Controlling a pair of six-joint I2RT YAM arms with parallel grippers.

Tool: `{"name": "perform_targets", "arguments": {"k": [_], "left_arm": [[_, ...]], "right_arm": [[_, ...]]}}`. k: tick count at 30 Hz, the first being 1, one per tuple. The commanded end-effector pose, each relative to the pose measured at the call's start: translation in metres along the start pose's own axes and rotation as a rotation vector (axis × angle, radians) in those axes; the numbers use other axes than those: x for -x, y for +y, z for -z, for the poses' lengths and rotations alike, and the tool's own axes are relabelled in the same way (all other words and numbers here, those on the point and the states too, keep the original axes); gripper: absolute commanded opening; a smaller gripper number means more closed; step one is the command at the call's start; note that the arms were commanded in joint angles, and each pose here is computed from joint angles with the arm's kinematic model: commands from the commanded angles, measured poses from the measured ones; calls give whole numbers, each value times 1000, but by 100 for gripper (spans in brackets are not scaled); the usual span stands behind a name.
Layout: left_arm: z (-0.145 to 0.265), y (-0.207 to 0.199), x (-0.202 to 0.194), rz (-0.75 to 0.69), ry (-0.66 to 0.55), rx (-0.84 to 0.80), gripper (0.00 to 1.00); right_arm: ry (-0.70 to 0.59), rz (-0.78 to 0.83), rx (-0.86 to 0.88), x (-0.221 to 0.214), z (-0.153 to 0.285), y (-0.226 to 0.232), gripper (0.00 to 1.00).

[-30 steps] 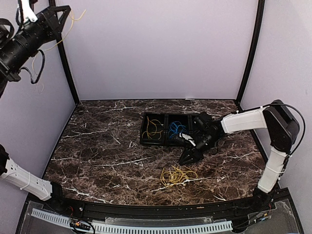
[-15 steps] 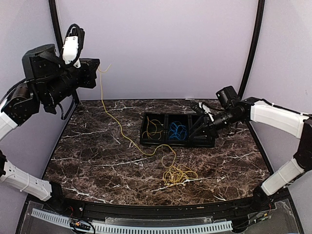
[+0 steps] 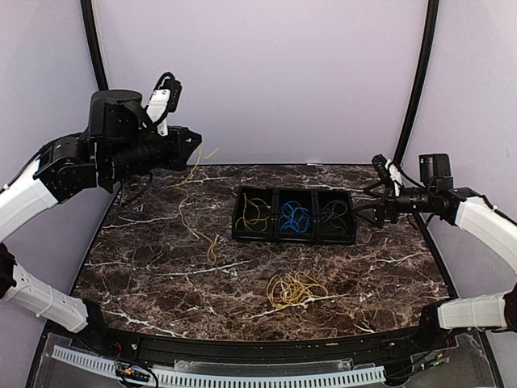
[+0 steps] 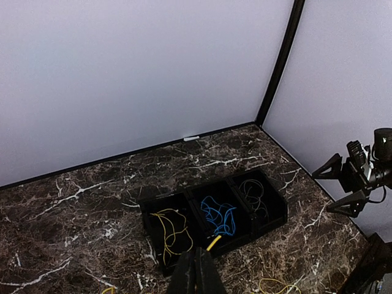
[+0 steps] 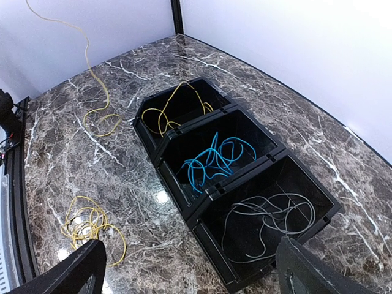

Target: Untangle the cables

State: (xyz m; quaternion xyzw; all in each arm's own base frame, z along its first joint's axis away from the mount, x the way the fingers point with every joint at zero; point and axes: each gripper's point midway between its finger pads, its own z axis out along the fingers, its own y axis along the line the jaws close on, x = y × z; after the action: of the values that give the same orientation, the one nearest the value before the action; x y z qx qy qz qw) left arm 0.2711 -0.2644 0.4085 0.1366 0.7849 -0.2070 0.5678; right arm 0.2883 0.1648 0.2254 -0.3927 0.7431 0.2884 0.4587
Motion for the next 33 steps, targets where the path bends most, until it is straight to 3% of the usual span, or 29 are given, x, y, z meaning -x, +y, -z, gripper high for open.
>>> {"name": "perform_targets", "arguments": {"k": [1,4,20,28,33], "left_arm": [[-17,-16,-1,-53,55,-39,0],[-31,-16,5,-85,51,-4,0],[-18,-40,164,-78,-260,-84,0],[-55,-34,175,-35,-268,-120,0],[-88,-23,152,-11,-199,-139,0]], "right_arm": [[-39,13,-72,10,4,-18,99],[-26,0,-81,5,3,-22,99],[11,-28,-131,-8,2,-39,99],[-4,-42,-115,-7,7,-39,99],[5,-45,-100,-11,6,-39,99]]}}
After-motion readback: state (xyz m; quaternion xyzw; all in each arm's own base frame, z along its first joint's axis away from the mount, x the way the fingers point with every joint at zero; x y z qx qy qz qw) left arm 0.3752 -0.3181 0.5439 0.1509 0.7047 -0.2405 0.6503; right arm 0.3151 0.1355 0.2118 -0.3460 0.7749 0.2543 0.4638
